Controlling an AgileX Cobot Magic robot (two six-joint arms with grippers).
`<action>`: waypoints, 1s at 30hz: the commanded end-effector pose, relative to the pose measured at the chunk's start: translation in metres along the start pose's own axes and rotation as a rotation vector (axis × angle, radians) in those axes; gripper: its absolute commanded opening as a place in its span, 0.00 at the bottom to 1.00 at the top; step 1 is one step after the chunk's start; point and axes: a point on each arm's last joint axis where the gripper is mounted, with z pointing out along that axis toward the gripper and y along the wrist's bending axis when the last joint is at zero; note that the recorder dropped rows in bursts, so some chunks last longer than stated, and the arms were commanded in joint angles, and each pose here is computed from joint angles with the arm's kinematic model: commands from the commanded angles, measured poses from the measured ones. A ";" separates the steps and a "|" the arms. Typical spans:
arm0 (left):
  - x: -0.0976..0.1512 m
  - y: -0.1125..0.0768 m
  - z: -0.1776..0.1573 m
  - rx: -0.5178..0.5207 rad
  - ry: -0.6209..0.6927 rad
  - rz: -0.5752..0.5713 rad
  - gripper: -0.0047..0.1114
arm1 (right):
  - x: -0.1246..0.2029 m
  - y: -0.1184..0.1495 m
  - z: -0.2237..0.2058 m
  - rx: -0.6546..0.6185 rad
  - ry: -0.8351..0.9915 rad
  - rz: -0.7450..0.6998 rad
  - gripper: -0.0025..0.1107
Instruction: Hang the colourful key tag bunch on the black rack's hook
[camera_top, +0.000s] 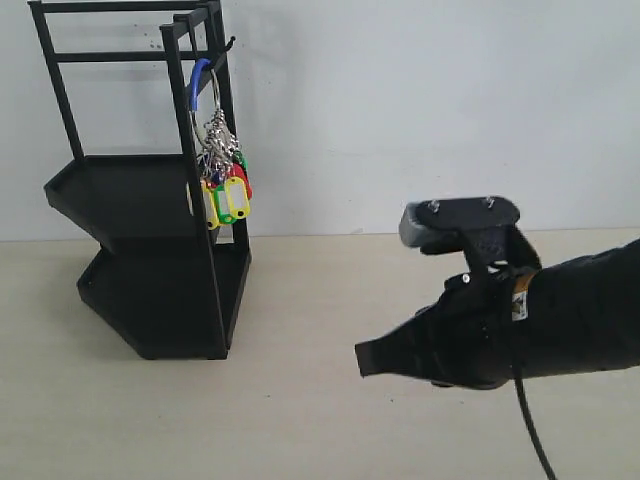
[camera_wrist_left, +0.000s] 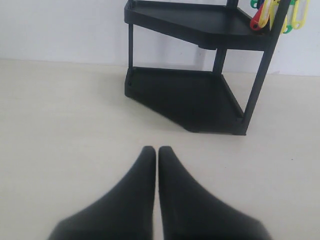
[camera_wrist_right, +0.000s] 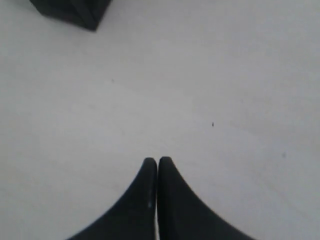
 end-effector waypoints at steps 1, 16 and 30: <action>-0.001 0.000 0.000 -0.001 -0.011 0.008 0.08 | 0.004 -0.002 -0.026 -0.031 -0.165 0.007 0.02; -0.001 0.000 0.000 -0.001 -0.011 0.008 0.08 | 0.101 -0.047 -0.091 0.004 -0.568 0.049 0.02; -0.001 0.000 0.000 -0.001 -0.011 0.008 0.08 | 0.140 -0.058 -0.122 0.023 -0.799 0.070 0.02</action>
